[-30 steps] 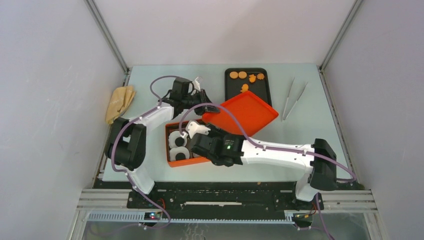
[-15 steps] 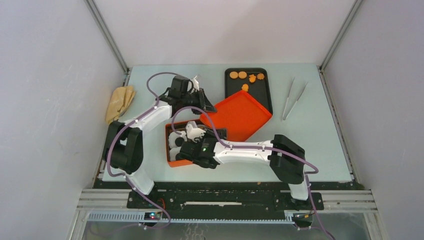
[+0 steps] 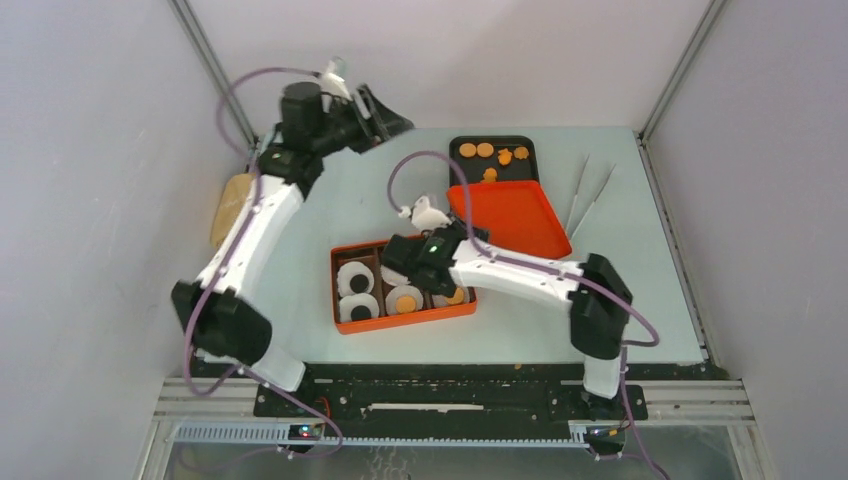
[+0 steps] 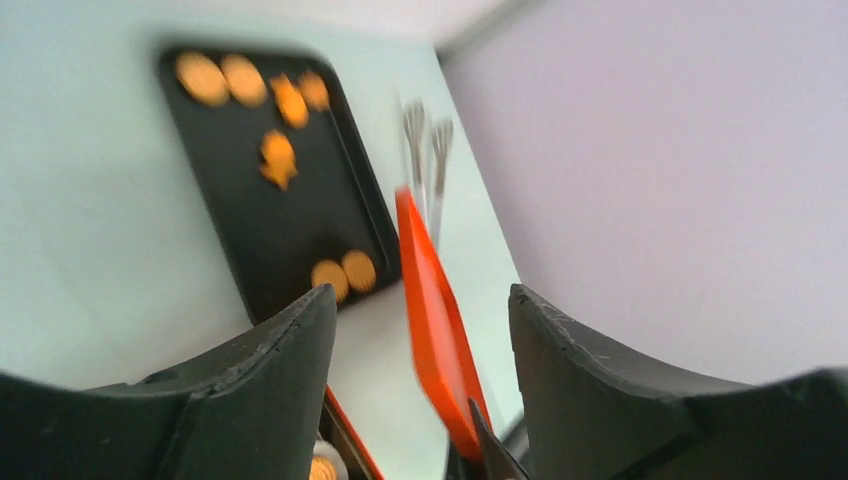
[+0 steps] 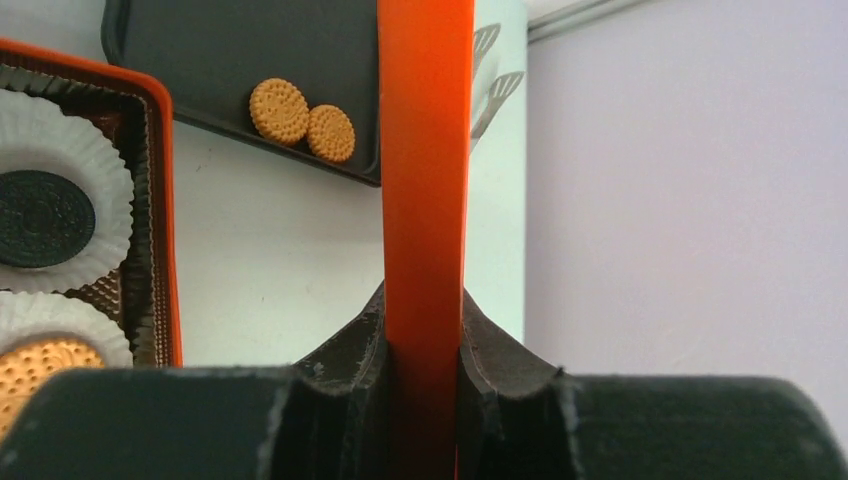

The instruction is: Pack the cookies

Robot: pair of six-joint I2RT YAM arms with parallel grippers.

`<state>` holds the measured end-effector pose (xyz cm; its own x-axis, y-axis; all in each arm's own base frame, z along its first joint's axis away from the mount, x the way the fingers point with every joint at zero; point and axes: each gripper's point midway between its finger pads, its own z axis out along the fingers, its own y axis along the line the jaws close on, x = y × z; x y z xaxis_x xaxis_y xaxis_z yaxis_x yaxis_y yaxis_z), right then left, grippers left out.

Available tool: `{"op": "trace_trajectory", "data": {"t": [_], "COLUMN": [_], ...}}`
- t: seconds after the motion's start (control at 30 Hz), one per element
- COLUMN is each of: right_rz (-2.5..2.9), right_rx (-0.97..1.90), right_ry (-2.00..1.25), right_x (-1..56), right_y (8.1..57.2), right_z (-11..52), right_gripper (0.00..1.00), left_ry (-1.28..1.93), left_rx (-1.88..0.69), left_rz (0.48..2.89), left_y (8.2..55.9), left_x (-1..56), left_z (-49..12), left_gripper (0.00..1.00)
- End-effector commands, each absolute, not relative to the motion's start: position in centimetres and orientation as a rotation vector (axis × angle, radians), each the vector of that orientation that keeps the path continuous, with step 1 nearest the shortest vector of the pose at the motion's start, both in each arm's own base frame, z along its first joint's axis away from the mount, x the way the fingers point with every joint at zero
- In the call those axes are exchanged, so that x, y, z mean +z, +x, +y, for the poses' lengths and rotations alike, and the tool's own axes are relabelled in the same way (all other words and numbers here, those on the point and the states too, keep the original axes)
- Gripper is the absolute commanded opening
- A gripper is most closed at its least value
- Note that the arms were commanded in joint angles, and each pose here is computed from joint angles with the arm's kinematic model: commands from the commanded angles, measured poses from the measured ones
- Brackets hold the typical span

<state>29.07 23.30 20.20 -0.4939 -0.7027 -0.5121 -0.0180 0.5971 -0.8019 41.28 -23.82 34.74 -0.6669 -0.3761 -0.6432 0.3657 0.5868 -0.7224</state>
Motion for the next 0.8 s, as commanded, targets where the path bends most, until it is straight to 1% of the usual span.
{"op": "trace_trajectory", "data": {"t": [0.0,0.07,0.1,0.17,0.2,0.23,0.33,0.4,0.5,0.63,0.77], "right_rz": [1.997,2.057,2.059,2.007,1.965,1.94,1.899,1.874,1.801,1.789,1.835], "right_rx": [-0.521,-0.138,0.075,0.448,0.604,0.715,0.977,1.123,1.396,1.691,1.873], "right_ry": [-0.358,-0.319,-0.297,-0.262,-0.253,-0.214,-0.233,-0.24,-0.265,-0.223,-0.135], "right_x": [28.5,31.4,33.3,37.2,39.2,40.4,42.0,42.0,42.3,38.6,33.0], "right_y": [29.9,29.8,29.5,28.7,27.8,28.0,26.6,26.1,24.7,24.2,24.3], "right_z": [21.9,22.7,23.1,23.1,22.8,21.9,21.9,22.1,22.4,23.1,23.7], "right_gripper": [0.0,0.0,0.0,0.0,0.0,0.0,0.0,0.0,0.0,0.0,0.0], "left_ry": [-0.088,-0.154,-0.189,-0.266,-0.294,-0.318,-0.361,-0.379,-0.406,-0.412,-0.433], "left_rx": [-0.886,-0.767,-0.716,-0.626,-0.596,-0.569,-0.509,-0.481,-0.47,-0.448,-0.376], "left_rz": [1.657,1.594,1.584,1.582,1.582,1.587,1.631,1.675,1.744,1.818,1.843], "left_y": [37.9,35.7,35.0,33.9,33.4,33.0,32.4,32.3,32.2,32.0,31.1], "left_x": [46.6,47.3,46.6,44.4,43.4,42.1,38.3,36.2,33.7,31.2,29.1], "left_z": [-17.4,-14.6,-13.4,-11.3,-10.5,-9.8,-8.7,-8.4,-8.5,-8.6,-7.6], "left_gripper": [0.67,0.65,0.63,0.55,0.52,0.5,0.39,0.35,0.24,0.01,0.0]}}
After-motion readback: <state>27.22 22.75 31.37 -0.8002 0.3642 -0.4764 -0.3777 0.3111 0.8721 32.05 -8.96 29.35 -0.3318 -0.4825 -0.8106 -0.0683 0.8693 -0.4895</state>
